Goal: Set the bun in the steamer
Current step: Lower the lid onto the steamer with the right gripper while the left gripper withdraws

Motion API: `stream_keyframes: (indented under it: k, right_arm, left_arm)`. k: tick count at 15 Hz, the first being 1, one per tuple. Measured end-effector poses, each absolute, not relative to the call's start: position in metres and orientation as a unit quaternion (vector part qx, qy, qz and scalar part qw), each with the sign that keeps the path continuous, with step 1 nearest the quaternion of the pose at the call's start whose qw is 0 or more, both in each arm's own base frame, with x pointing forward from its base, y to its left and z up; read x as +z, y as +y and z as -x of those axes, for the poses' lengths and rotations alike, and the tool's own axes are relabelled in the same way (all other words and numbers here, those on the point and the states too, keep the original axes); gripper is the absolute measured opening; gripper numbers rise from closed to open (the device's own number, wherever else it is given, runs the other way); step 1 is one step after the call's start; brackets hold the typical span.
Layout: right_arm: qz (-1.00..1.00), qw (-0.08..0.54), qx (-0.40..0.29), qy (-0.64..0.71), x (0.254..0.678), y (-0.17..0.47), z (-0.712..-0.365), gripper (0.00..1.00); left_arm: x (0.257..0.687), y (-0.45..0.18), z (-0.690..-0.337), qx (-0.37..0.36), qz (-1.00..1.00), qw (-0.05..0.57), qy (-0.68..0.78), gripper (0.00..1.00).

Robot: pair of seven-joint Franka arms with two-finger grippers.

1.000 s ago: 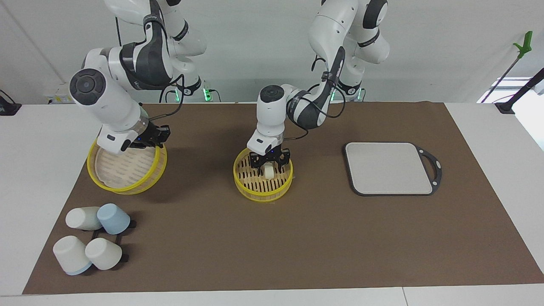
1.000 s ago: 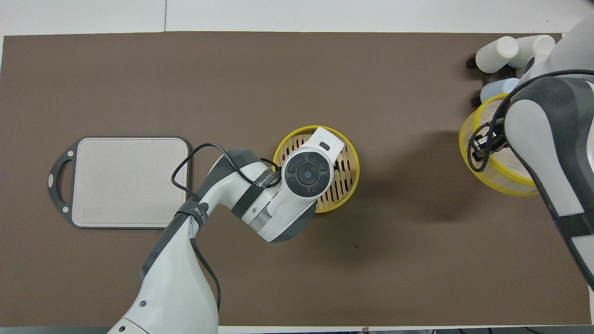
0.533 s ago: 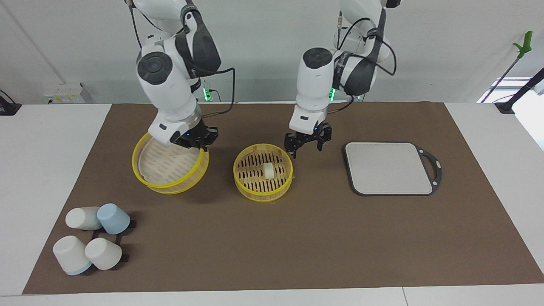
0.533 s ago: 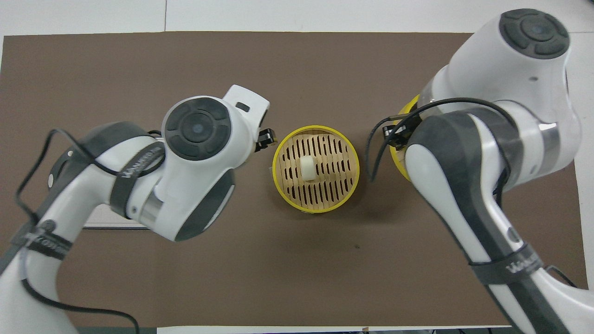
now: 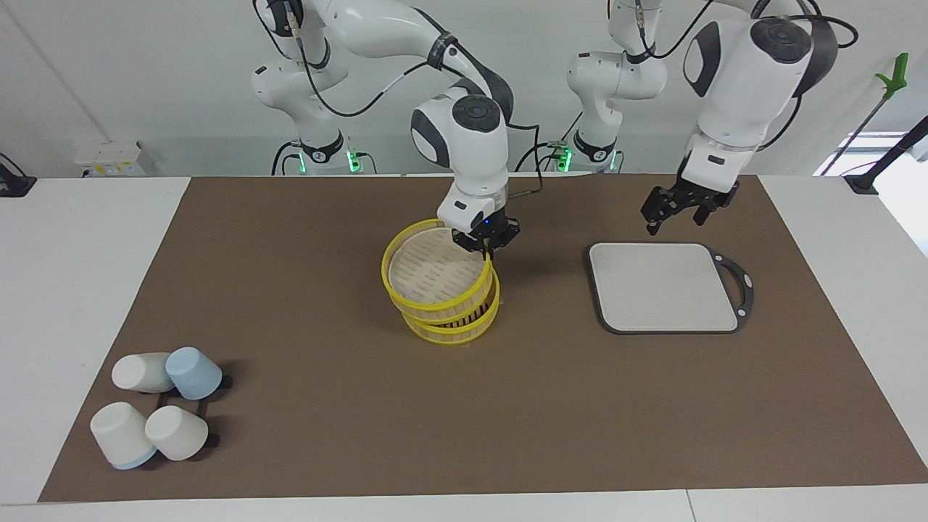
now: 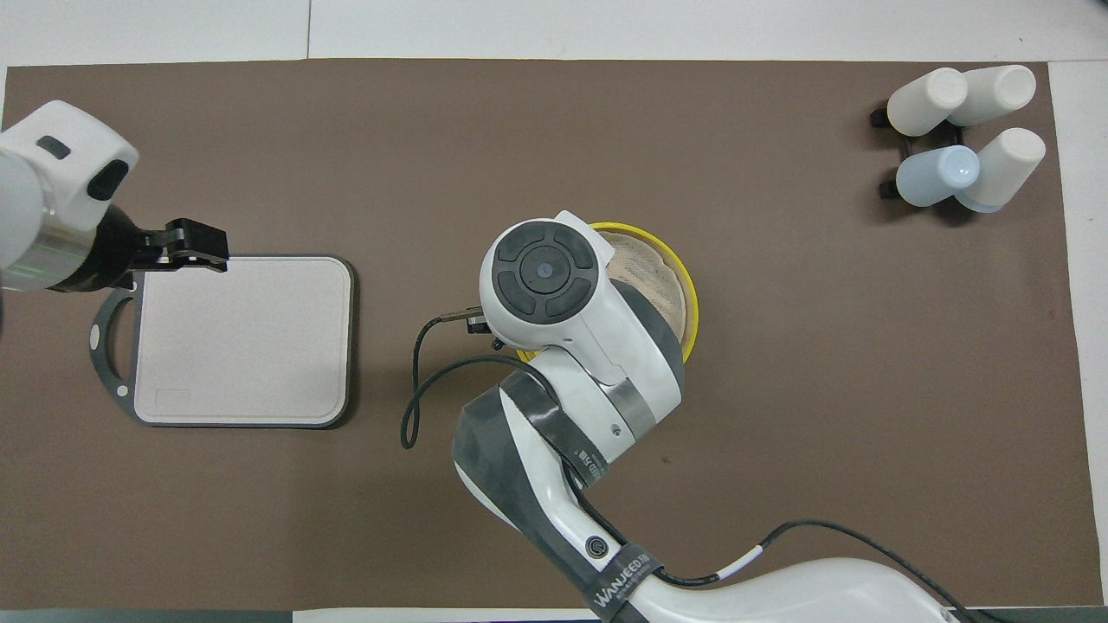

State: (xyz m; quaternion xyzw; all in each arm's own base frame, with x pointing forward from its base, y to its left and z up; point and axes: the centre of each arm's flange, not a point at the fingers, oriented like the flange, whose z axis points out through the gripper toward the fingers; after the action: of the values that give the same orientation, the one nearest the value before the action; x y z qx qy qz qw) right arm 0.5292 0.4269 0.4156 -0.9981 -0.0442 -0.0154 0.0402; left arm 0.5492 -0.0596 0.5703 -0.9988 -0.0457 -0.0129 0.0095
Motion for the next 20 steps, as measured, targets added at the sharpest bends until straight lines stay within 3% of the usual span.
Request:
stream_keyframes:
  k: [5, 14, 20]
  right_arm:
    - [0.998, 0.038, -0.023, -0.042, 0.416, 0.424, -0.535, 0.09]
    - [0.997, 0.043, -0.029, -0.053, 0.401, 0.438, -0.527, 0.09]
    - [0.996, 0.050, -0.042, -0.060, 0.385, 0.445, -0.523, 0.09]
  left_arm:
    - [0.586, -0.004, -0.535, 0.005, 1.000, 0.010, -0.006, 1.00]
    - [0.589, -0.008, -0.527, 0.031, 1.000, 0.004, 0.001, 1.00]
    - [0.589, -0.012, -0.548, 0.042, 0.999, -0.006, 0.001, 1.00]
